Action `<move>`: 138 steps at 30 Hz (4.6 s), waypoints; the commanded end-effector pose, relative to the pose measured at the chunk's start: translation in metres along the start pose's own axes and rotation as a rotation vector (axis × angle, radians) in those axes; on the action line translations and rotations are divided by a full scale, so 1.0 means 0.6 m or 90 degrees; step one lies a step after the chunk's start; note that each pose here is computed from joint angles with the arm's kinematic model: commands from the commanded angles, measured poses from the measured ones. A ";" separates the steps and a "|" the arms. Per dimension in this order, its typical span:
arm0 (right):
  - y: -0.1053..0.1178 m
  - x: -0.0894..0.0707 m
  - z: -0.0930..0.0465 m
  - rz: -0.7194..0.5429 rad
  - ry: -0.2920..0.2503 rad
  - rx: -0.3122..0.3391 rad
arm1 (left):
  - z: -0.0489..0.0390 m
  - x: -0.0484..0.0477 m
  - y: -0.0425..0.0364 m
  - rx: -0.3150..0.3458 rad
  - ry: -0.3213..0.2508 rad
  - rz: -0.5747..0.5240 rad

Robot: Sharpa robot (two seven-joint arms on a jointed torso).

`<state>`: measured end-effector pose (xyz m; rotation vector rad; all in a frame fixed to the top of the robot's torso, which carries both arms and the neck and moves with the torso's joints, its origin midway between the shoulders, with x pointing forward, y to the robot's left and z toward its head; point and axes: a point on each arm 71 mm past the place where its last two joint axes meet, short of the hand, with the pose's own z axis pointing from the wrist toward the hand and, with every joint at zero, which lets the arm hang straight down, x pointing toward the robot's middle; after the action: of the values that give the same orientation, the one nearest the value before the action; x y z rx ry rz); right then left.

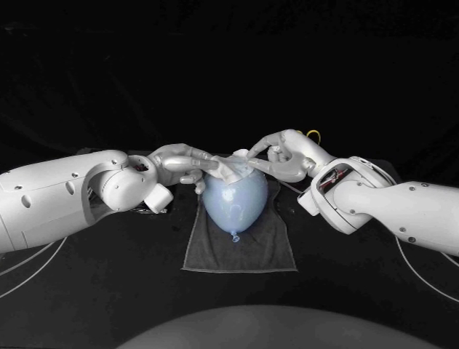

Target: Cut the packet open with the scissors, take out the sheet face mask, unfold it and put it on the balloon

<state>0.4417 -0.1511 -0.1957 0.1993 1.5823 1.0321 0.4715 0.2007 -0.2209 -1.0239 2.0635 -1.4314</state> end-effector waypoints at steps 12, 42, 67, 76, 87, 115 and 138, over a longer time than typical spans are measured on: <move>0.028 0.030 -0.004 -0.093 -0.021 -0.081 | -0.002 0.003 0.002 0.005 0.014 -0.011; 0.063 0.076 0.011 -0.090 -0.010 -0.057 | -0.016 0.004 0.004 0.018 0.067 -0.040; 0.070 0.078 -0.009 -0.101 -0.016 -0.075 | -0.024 -0.005 0.018 -0.010 0.059 -0.011; 0.072 0.081 -0.010 -0.114 -0.020 -0.084 | -0.028 -0.010 0.021 -0.014 0.056 -0.008; 0.073 0.086 -0.003 -0.120 -0.022 -0.083 | -0.030 -0.009 0.024 -0.016 0.066 -0.004; 0.079 0.110 0.008 -0.139 0.015 -0.082 | -0.031 -0.002 0.020 0.009 0.094 0.001; 0.085 0.108 0.007 -0.113 -0.013 -0.098 | -0.030 0.003 0.019 0.011 0.099 0.011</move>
<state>0.4072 -0.0810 -0.2098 -0.0317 1.5013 0.9708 0.4559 0.2173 -0.2262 -0.9422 2.1547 -1.5307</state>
